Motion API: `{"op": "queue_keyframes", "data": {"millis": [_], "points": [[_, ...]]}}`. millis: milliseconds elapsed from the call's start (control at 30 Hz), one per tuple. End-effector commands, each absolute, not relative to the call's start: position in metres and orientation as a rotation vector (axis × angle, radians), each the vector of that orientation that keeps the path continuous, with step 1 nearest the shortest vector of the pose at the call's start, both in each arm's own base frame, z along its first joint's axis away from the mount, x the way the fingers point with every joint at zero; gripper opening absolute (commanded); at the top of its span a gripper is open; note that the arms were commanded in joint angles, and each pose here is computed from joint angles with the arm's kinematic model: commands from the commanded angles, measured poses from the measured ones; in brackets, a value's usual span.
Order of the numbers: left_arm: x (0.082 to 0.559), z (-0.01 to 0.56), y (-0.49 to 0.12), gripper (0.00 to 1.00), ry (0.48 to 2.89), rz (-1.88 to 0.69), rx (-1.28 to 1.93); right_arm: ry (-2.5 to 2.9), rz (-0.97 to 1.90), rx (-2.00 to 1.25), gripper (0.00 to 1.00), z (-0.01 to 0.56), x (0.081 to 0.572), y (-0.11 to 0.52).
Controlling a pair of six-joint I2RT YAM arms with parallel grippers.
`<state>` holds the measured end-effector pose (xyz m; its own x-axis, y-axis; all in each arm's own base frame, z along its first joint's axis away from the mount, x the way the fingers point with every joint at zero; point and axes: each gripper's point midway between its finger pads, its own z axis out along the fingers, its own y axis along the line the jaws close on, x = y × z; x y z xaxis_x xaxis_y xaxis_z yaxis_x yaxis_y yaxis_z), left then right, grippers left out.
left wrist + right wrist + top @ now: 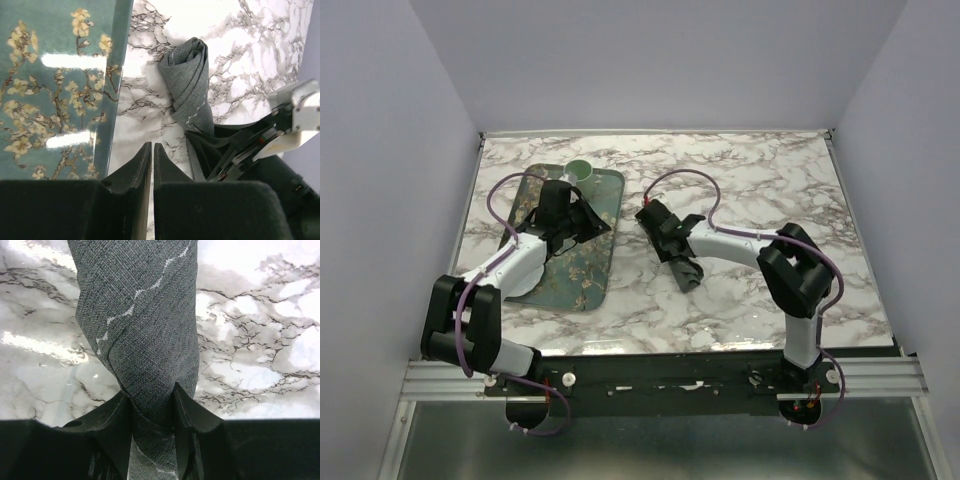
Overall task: Fold the napkin, place the utensils inside, and roll it up
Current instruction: Roll the napkin with the utensil
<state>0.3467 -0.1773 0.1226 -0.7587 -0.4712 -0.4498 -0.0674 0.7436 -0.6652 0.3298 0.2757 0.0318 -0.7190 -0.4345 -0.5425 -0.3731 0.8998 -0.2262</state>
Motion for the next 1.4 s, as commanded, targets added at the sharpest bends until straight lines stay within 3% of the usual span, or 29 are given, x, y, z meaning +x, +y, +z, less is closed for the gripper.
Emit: {"op": "queue_keyframes", "data": {"millis": [0,367,733,1200,1367], "points": [[0.345,0.123,-0.200,0.14,2.339,-0.965,-0.317,2.552,0.140,-0.442,0.40,0.029,0.329,0.266],[0.342,0.118,-0.298,0.14,2.412,-1.171,-0.084,2.612,0.344,-0.177,0.41,0.021,0.350,0.206],[0.370,0.108,-0.341,0.13,2.441,-1.294,-0.122,2.621,0.424,0.077,0.42,0.008,0.381,0.150],[0.392,0.097,-0.380,0.14,2.447,-1.393,-0.110,2.627,0.407,0.034,0.62,0.025,0.381,0.142],[0.398,0.095,-0.383,0.22,2.449,-1.389,-0.099,2.599,0.450,0.005,0.66,0.047,0.376,0.147]]}}
